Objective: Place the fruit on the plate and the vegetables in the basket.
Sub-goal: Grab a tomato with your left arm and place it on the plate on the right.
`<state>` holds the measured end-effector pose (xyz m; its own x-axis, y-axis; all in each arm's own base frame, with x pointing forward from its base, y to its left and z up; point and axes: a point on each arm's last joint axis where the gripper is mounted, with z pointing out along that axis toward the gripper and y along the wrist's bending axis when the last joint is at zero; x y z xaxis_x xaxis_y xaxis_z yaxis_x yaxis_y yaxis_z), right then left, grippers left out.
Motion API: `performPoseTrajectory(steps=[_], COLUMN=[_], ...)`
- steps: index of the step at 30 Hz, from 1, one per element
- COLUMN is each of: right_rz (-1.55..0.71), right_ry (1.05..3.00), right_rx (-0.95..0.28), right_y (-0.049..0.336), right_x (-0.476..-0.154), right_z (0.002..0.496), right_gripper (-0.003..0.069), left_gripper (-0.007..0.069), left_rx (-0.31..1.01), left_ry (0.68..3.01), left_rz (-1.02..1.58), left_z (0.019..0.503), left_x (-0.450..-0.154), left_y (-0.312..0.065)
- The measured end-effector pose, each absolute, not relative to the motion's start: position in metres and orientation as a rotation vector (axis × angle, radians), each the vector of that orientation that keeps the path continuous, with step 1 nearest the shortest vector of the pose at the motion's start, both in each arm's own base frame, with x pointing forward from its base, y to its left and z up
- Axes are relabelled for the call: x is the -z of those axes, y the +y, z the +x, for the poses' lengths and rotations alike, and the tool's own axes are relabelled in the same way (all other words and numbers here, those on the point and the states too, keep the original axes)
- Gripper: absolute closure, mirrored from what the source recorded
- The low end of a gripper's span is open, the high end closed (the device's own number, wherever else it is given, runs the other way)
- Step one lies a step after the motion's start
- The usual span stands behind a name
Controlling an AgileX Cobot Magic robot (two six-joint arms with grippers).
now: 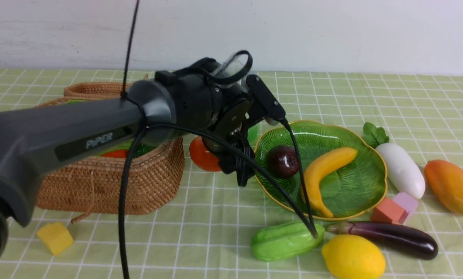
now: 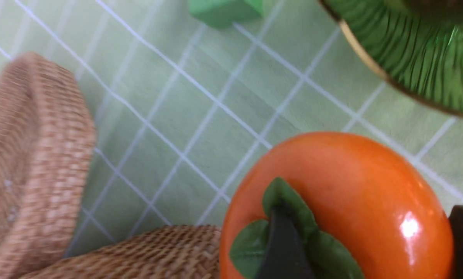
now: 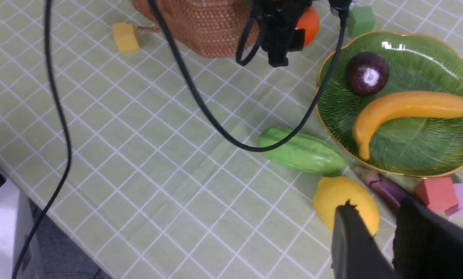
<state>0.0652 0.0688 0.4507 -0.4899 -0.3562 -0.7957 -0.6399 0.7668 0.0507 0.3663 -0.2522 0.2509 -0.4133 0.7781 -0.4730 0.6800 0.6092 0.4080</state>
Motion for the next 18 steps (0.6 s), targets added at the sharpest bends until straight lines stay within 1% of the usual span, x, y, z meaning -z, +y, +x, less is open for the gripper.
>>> performPoseTrajectory(steps=[4,5,9,13,18], right_rz=[-0.646,-0.628,-0.528,-0.503,-0.507], right_ry=[2.115,2.113,2.100,2.102,2.111], right_rx=[-0.372,-0.365,-0.342,-0.344,-0.363], right_y=[0.064,0.063,0.060,0.059,0.060], right_x=[-0.453,-0.453,-0.456,-0.456,-0.456], right_z=[0.071,0.072,0.077,0.077,0.076], right_gripper=[0.0478,0.0478,0.0478,0.0478,0.0478], left_gripper=[0.0146,0.0146,0.0146,0.0146,0.0146], left_rx=[-0.101,-0.083,0.091,0.208,0.250], left_ry=[2.056,2.029,1.851,1.771,1.790], left_rz=[1.102,1.100,1.054,0.997,0.968], left_z=[0.362,0.361,0.357,0.362,0.378], left_x=[-0.274,-0.276,-0.284,-0.273,-0.248], left_y=[-0.263,-0.267,-0.296,-0.315,-0.331])
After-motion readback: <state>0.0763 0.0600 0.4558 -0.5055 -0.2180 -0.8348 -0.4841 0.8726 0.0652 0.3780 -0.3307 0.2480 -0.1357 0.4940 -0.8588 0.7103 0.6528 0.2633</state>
